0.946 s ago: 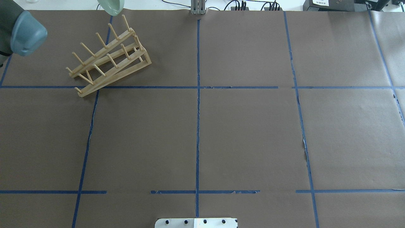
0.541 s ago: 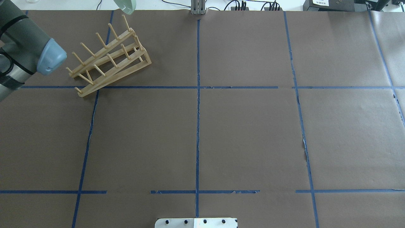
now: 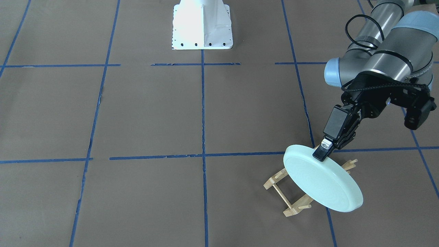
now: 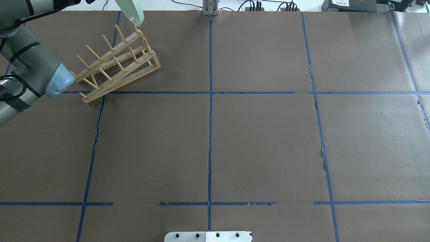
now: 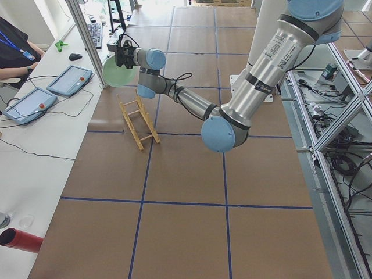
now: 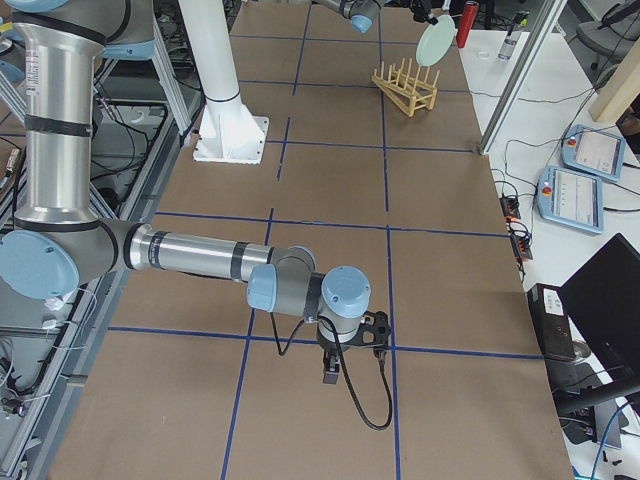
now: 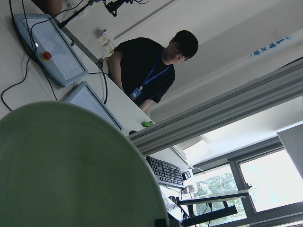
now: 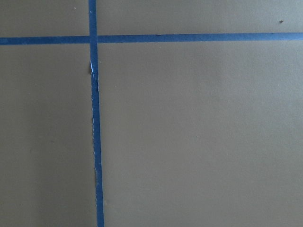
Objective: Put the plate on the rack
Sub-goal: 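Lower the plate edge-down between the rack pegs with the left gripper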
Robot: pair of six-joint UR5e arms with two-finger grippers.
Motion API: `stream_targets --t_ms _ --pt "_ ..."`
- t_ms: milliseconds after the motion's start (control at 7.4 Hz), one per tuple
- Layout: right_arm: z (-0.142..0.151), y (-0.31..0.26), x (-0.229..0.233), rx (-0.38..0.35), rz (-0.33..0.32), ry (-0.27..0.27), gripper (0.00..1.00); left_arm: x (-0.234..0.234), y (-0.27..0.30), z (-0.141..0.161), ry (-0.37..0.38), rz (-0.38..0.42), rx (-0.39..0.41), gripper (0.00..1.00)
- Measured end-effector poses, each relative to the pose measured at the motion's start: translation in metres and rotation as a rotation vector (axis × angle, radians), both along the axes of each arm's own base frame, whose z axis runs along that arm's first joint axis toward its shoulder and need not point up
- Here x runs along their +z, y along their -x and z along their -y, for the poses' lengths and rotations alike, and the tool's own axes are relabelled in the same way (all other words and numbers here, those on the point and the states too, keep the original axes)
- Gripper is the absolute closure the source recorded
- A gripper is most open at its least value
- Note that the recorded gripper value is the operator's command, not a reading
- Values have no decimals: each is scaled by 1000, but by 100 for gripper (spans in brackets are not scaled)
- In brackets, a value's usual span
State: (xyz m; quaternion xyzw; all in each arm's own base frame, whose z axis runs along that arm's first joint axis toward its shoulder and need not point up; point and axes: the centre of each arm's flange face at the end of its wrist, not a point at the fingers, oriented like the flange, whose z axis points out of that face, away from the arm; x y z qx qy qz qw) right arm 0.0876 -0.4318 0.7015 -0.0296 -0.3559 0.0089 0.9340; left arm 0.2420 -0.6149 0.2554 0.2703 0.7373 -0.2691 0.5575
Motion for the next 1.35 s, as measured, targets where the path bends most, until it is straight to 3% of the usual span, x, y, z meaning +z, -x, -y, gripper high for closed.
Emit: stream_targets --t_ms 676,1351 --pt "0 0 0 0 0 0 0 25 -21 -6 20 -13 -42 100" --pt "0 0 0 -1 0 0 0 41 -44 -9 49 2 -32 100"
